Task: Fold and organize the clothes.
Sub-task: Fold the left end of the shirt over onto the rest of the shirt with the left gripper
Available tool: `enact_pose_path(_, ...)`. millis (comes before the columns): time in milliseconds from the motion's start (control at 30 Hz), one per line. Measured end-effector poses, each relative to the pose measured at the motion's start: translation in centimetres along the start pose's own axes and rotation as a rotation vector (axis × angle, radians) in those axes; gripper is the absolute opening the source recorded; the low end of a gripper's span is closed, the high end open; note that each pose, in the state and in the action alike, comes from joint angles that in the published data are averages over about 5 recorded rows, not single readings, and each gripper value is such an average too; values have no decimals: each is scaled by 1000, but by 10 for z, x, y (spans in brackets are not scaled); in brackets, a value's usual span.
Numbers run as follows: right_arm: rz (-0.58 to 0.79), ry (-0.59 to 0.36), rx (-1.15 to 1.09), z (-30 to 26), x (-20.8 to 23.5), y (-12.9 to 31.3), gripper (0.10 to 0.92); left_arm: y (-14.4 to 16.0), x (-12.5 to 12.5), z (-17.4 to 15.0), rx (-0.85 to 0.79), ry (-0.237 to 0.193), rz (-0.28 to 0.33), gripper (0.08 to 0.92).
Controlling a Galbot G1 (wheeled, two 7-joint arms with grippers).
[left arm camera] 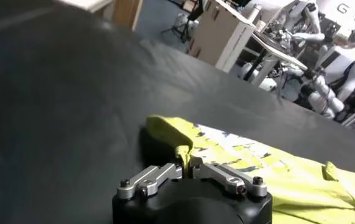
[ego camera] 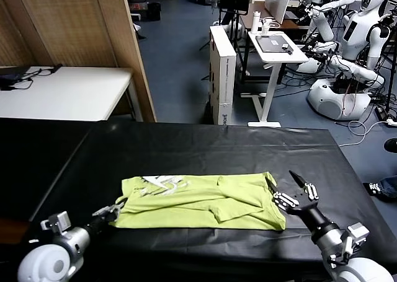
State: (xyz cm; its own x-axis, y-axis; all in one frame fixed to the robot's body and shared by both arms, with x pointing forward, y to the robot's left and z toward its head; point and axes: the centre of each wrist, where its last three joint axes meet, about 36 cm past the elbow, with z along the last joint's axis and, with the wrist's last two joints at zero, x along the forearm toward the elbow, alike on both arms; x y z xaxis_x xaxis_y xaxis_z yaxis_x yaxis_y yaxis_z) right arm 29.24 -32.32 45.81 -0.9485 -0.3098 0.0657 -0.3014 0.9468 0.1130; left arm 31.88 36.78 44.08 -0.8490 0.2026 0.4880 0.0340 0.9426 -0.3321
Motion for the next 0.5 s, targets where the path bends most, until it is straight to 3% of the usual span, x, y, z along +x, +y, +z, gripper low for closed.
enact_pose_path(300, 12, 11, -3, 6, -2, 1, 907, 9, 26, -24, -231, -101, -136, 192)
enact_pose_path(500, 29, 17, 13, 7, 3, 1, 907, -20, 26, -23, -192, -108, -92, 192)
